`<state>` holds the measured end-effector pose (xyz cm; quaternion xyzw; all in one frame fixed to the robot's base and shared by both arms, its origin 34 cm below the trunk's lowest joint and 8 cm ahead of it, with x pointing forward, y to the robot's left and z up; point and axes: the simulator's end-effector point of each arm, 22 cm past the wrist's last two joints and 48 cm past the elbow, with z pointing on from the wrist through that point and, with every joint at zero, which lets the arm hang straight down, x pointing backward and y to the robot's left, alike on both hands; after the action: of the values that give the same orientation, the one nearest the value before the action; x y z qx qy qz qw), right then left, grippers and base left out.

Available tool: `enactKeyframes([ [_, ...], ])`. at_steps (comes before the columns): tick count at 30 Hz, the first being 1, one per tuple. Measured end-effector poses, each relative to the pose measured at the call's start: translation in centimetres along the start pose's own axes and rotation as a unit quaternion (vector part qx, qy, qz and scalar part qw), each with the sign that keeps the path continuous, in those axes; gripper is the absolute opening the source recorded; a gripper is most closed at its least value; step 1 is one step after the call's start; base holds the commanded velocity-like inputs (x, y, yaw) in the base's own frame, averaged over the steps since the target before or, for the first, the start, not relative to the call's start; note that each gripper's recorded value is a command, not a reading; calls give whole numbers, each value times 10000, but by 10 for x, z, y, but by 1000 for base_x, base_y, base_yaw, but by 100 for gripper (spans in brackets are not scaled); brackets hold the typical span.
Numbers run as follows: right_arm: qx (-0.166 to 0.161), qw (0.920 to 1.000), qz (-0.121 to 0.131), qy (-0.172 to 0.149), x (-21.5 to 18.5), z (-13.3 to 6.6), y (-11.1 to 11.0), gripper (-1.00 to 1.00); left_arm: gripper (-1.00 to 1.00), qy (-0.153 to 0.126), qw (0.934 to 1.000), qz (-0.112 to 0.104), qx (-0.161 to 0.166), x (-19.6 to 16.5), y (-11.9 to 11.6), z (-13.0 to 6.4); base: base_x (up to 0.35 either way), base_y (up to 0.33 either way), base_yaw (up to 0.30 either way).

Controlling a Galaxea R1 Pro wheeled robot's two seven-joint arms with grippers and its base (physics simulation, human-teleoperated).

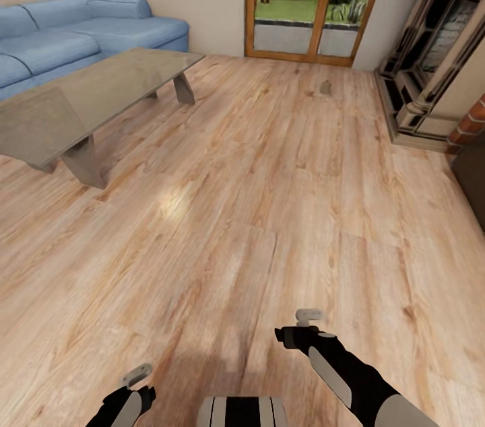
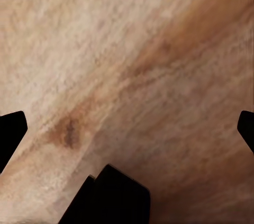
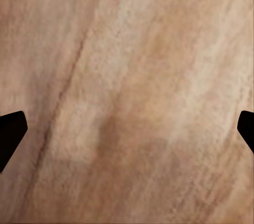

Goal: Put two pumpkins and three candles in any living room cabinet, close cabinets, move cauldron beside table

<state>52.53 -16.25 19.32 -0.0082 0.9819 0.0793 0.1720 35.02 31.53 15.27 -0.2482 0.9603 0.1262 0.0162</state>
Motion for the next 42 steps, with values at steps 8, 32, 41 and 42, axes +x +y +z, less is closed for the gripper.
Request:
enactKeyframes([
  [8,-71,9998,-182,-66,-8,-14,13,100,100,58,10000,24,-38,0,5,-15,0,0,17],
  [32,-96,9998,-186,-57,-37,-59,23,100,100,43,10000,8,-73,-14,13,-65,0,0,0],
  [41,-96,9998,-188,-58,-48,-76,26,100,100,44,10000,8,-75,-18,15,-84,0,0,0],
  [42,-96,9998,-187,-58,-49,-78,27,100,100,47,10000,10,-77,-19,16,-86,0,0,0],
])
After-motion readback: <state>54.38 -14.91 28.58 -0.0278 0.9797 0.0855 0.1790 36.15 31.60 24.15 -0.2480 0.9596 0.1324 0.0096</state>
